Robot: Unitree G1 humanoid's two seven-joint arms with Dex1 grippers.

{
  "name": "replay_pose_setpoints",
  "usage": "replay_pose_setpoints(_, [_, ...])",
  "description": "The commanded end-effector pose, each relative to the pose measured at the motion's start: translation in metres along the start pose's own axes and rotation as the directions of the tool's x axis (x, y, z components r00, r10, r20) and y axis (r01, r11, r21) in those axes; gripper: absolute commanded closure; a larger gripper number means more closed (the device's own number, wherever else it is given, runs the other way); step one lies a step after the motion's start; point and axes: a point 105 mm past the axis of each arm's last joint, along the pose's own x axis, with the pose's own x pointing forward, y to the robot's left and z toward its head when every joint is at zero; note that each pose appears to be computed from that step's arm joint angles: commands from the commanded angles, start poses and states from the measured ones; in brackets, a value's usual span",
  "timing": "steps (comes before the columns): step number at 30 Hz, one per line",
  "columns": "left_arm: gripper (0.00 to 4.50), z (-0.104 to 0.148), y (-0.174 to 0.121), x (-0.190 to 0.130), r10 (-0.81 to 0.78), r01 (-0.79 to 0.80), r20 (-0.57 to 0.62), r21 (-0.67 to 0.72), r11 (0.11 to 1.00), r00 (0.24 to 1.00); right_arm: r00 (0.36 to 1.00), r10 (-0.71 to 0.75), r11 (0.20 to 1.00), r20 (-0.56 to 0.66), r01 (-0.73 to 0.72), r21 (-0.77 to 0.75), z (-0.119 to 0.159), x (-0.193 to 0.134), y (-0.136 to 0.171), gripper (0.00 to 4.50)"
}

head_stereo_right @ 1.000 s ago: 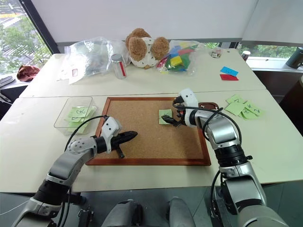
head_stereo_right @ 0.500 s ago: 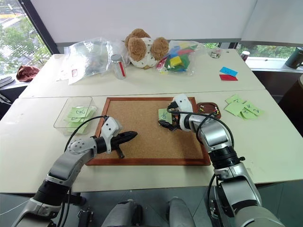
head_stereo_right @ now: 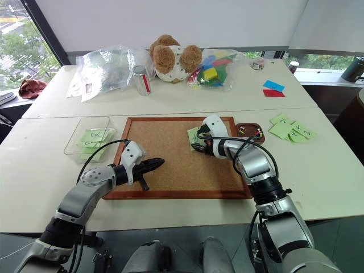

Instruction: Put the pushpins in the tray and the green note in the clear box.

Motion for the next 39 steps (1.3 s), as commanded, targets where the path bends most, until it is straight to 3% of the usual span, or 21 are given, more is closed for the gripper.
replay_pose_setpoints(1, [4.50,-0.027,-0.002,-0.004,0.007,-0.010,-0.097,-0.034,0.999,0.995,0.999,-0.006,1.000,-0.033,0.006,0.019,-0.010,0.001,0.000,4.07])
replay_pose_setpoints(11, [4.50,-0.028,0.000,-0.004,0.012,-0.015,-0.096,-0.034,0.999,0.995,1.000,0.013,1.000,0.026,-0.013,0.001,0.007,-0.006,0.004,4.29])
replay_pose_setpoints(14, [4.50,-0.025,0.002,-0.003,0.022,-0.026,-0.082,-0.043,0.999,0.996,1.000,0.007,0.996,0.018,-0.006,-0.093,0.009,-0.007,0.006,4.29])
replay_pose_setpoints(23, [4.50,0.007,0.022,-0.004,0.040,-0.039,0.021,-0.061,0.997,0.999,0.997,0.004,0.901,0.075,0.029,-0.433,0.017,-0.008,0.017,4.29])
replay_pose_setpoints(34, [4.50,0.063,0.028,0.004,-0.142,0.131,0.127,0.092,0.987,0.982,0.993,0.057,0.848,0.107,0.009,-0.529,0.019,-0.005,0.033,4.29])
replay_pose_setpoints(39, [4.50,0.075,0.021,0.010,-0.280,0.255,0.102,0.203,0.945,0.955,0.990,0.083,0.841,0.111,-0.010,-0.541,0.021,-0.005,0.038,4.29])
